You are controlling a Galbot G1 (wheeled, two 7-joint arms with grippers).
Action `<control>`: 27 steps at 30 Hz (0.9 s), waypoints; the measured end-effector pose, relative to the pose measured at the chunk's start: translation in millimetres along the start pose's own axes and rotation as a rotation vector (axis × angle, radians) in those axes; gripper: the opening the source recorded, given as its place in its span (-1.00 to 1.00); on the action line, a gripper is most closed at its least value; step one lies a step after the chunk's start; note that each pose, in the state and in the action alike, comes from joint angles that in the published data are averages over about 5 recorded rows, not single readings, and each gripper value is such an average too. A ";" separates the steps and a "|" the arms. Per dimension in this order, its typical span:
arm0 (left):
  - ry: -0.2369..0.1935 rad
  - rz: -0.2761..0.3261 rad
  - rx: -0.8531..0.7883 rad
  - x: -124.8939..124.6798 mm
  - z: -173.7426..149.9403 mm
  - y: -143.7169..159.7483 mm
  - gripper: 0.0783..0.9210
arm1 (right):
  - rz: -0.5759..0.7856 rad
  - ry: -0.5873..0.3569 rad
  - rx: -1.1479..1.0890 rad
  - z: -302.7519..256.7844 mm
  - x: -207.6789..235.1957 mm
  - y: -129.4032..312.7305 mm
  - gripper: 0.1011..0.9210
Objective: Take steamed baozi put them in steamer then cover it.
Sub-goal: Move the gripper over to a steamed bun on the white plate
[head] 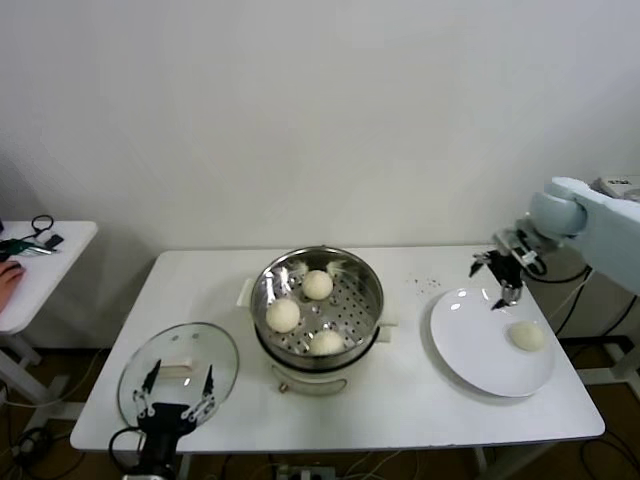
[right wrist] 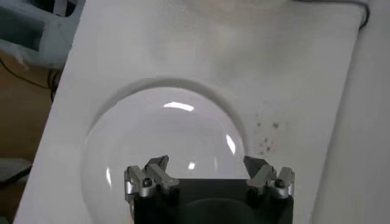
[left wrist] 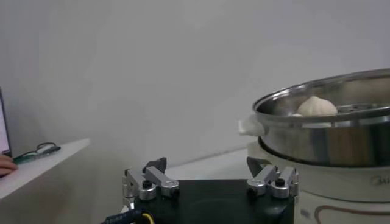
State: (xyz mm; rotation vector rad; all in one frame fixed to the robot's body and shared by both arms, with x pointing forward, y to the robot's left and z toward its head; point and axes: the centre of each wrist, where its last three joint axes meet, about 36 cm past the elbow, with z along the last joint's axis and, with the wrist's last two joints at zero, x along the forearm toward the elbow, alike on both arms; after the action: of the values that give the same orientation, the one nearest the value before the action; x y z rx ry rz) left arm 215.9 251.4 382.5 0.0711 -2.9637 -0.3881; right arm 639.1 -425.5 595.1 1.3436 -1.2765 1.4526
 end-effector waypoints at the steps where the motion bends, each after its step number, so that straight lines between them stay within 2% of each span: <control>1: 0.002 -0.001 0.000 0.3 0.5 0.1 0.77 | -0.004 0.004 -0.016 6.6 -4.8 3.9 0.76; 14: 0.013 -0.009 0.001 0.9 3.6 0.1 0.77 | -0.044 0.081 -0.159 74.8 -54.8 46.3 0.76; 27: 0.027 -0.012 -0.003 0.9 8.5 -1.3 0.77 | -0.030 0.112 -0.209 98.0 -88.0 47.8 0.76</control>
State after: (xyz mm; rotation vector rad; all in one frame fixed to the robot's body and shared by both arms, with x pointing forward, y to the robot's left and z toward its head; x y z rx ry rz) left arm 213.7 252.2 374.2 0.0938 -2.9372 -0.3898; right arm 627.5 -522.8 494.9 1.1234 -1.2913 1.3151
